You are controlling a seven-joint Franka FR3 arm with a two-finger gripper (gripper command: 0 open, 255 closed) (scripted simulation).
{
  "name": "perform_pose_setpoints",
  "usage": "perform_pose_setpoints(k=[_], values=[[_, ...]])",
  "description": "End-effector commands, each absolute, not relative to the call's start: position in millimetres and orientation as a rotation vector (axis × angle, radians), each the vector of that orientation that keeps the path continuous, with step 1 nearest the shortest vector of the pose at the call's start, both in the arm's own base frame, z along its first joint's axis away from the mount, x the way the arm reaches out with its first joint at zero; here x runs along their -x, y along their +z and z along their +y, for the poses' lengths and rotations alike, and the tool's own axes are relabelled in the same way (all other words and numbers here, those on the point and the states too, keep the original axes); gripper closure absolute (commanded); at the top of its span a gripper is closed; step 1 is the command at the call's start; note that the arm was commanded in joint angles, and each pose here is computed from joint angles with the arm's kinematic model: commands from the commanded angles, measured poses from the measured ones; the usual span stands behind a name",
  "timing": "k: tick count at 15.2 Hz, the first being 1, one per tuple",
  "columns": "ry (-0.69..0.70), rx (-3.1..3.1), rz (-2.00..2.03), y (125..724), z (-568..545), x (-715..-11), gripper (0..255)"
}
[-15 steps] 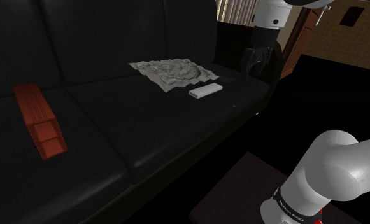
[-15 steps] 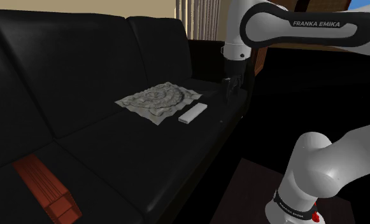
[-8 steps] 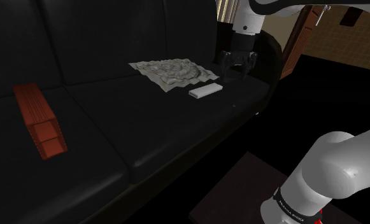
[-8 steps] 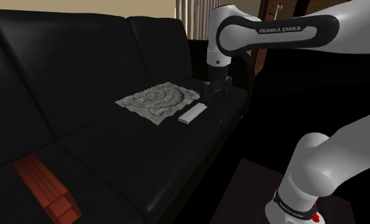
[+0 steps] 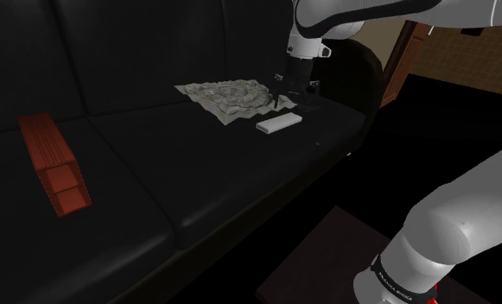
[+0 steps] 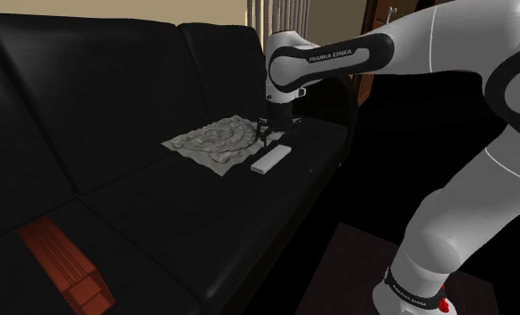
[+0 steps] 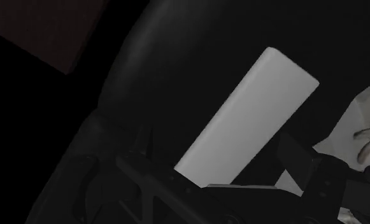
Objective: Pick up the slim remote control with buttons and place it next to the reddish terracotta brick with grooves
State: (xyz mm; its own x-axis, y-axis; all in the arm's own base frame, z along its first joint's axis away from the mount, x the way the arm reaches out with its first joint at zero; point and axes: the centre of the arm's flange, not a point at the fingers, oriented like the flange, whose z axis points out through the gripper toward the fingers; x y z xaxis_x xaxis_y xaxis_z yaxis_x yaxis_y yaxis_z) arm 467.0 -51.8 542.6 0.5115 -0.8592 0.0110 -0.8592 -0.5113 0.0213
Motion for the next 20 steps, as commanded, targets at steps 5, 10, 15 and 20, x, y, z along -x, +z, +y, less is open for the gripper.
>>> perform_pose_setpoints(k=[5, 10, 15, 20], values=[[0.0, -2.423, -1.981, 515.0, -86.6, -507.9, 0], [0.0, -2.423, -1.981, 488.6, -86.8, -507.7, 0], [0.0, -2.423, -1.981, 480.3, -86.9, -507.6, 0], [0.0, -2.423, -1.981, 480.3, -86.8, -507.7, 255]])
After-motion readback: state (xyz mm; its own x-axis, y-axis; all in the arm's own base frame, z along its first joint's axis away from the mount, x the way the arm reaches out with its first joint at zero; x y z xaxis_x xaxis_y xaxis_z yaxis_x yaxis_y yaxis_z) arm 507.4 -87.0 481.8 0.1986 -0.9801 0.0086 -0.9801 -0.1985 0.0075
